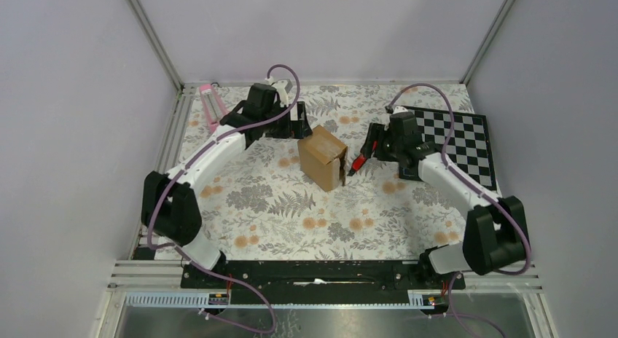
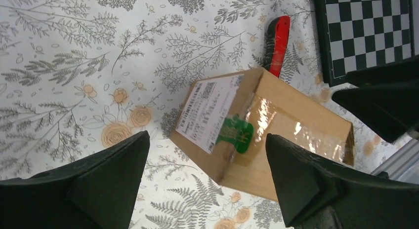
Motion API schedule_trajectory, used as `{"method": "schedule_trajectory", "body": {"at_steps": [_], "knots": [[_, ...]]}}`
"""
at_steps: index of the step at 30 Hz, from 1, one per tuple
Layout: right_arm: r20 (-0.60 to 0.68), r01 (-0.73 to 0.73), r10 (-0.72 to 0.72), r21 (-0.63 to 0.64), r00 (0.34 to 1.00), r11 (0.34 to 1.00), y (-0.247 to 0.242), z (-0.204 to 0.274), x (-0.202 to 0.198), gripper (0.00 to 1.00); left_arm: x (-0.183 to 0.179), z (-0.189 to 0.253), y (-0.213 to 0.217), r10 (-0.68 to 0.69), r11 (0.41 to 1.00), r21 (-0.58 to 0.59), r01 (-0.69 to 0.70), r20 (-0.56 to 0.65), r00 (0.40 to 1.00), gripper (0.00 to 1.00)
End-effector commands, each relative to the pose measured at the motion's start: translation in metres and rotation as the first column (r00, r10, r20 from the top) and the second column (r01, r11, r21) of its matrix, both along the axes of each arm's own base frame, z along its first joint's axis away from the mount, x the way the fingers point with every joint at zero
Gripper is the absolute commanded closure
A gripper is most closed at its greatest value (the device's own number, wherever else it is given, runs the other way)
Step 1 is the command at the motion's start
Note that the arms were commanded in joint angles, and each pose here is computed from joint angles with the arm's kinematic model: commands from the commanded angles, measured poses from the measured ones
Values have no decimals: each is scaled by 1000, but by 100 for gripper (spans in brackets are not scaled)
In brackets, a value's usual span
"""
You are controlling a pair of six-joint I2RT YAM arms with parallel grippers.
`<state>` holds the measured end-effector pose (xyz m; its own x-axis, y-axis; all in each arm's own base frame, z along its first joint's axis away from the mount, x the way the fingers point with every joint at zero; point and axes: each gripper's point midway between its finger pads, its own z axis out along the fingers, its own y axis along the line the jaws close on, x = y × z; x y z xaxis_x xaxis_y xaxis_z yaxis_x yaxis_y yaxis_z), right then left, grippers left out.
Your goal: Unpack the express box
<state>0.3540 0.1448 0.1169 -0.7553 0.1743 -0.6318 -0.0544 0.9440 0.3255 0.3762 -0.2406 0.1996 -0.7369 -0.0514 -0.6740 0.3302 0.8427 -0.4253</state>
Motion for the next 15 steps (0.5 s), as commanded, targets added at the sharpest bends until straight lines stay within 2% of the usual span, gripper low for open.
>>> {"method": "schedule_trajectory", "body": {"at_steps": [1,6,10,15], "knots": [[191,-32,18,73,981,997,14,40,1,21,25,35,-8,-107,994,-21,112,149,983,2],[334,-117,77,101,939,988,30,64,-15,15,25,27,-23,-247,967,-23,252,136,959,1],[409,-172,116,103,905,980,47,70,-28,10,29,25,-30,-283,956,-40,291,143,948,1],[477,-225,153,96,865,970,63,70,-39,7,37,-3,-30,-290,954,-51,294,74,954,6]]}}
